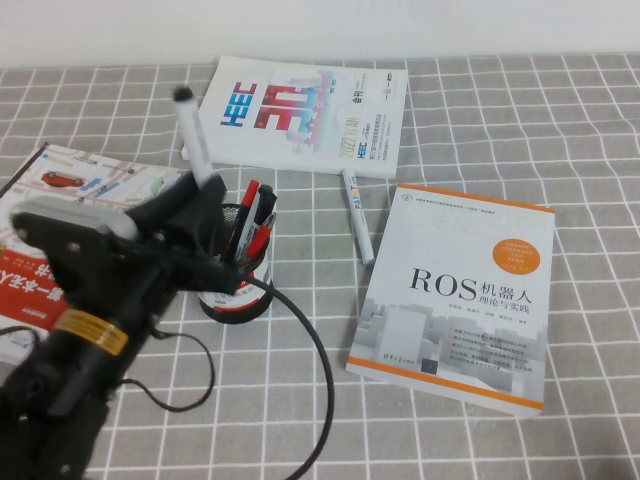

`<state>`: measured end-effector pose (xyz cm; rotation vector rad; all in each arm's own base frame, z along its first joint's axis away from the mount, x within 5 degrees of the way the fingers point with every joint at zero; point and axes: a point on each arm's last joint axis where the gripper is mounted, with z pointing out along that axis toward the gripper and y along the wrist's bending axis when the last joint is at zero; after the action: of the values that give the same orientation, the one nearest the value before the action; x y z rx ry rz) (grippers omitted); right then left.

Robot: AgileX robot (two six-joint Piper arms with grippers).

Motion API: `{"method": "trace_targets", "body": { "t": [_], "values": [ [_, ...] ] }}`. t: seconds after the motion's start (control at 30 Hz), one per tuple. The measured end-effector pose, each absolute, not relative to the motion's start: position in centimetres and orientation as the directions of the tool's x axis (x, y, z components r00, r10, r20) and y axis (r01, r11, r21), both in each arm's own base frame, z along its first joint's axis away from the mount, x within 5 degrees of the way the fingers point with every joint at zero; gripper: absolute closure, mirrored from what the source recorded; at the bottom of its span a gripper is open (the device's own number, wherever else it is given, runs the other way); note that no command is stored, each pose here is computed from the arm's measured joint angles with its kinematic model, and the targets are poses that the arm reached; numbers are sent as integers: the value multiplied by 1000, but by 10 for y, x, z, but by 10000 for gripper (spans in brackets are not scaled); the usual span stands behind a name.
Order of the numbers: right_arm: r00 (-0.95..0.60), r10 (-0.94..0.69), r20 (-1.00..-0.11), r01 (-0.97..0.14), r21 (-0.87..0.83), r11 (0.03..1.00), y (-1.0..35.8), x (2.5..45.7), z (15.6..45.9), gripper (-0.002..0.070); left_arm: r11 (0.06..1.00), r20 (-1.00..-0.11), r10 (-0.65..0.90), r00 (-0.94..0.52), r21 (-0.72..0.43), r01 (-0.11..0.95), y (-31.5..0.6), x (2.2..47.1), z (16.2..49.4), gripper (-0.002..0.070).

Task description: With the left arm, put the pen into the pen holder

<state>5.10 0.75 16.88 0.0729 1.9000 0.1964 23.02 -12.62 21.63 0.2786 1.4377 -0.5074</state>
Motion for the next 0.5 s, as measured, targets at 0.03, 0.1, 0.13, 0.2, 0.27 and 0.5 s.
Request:
{"method": "trace_targets", "body": {
  "t": [0.03, 0.1, 0.13, 0.2, 0.27, 0.5],
  "values": [
    [-332, 147, -932, -46, 172, 984, 8, 51, 169, 691, 861, -981, -181, 75, -121, 494, -125, 228, 224, 562],
    [-332, 147, -932, -46, 172, 984, 8, 51, 169, 691, 861, -975, -198, 101, -124, 493, -121, 222, 238, 562],
    [-332, 147, -932, -46, 172, 984, 8, 51, 169, 691, 864, -975, -191, 113, -112, 490, -119, 219, 244, 562],
    [-332, 147, -932, -46, 172, 984, 8, 51, 169, 691, 873, -978, -162, 130, -81, 481, -116, 213, 254, 562],
    [-332, 147, -932, -46, 172, 984, 8, 51, 169, 691, 879, -984, -125, 130, -49, 474, -113, 210, 258, 562],
    [-332, 147, -932, -46, 172, 984, 8, 51, 169, 691, 883, -999, -46, 18, -32, 469, -113, 210, 247, 562]
  ]
}}
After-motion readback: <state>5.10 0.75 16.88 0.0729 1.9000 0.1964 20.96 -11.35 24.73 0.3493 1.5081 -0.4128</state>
